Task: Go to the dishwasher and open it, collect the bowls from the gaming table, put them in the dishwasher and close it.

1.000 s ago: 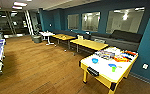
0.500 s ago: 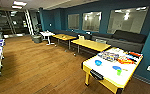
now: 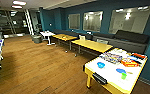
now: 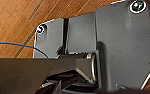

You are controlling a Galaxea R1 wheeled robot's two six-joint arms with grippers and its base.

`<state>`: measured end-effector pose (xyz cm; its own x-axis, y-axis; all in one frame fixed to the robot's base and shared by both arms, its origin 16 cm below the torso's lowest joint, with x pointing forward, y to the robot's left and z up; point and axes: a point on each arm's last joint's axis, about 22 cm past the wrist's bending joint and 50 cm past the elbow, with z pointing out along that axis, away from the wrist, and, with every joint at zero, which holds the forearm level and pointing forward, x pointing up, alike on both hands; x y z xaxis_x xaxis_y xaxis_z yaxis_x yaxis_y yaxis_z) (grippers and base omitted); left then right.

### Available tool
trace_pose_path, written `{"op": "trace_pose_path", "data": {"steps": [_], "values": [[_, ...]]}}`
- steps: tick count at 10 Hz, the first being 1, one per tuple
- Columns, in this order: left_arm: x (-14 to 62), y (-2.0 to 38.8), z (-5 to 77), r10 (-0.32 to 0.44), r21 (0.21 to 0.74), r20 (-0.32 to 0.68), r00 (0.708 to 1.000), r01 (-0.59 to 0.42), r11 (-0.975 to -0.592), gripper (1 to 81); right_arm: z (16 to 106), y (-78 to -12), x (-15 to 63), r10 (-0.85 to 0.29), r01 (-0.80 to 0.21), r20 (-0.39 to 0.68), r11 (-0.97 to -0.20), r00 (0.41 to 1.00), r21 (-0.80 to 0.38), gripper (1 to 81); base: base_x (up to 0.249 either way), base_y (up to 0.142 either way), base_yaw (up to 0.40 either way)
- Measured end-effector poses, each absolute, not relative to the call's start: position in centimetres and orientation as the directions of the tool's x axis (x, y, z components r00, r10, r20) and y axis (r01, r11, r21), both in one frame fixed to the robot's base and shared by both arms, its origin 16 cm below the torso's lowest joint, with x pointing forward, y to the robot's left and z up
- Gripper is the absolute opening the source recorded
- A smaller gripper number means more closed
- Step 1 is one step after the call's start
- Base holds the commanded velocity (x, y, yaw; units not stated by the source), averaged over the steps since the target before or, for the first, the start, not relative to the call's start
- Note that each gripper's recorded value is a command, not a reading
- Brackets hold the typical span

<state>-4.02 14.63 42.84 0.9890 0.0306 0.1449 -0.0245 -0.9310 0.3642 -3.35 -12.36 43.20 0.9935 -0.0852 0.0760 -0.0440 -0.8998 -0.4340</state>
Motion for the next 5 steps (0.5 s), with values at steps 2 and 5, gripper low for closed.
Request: {"op": "trace_pose_path", "data": {"steps": [2, 5], "values": [[-3.79, 14.51, 42.85, 0.032, 0.365, 0.148, 0.989, -0.025, -0.931, 81.1, 43.19, -12.4, -3.36, -0.085, -0.044, 0.076, -0.9, 0.993, -0.434, 81.1, 0.164, 0.0, 0.0], [-3.83, 14.46, 42.85, 0.031, 0.366, 0.147, 0.989, -0.025, -0.93, 81.1, 43.19, -12.39, -3.4, -0.085, -0.044, 0.075, -0.9, 0.994, -0.434, 81.1, 0.164, 0.0, 0.0]]}}
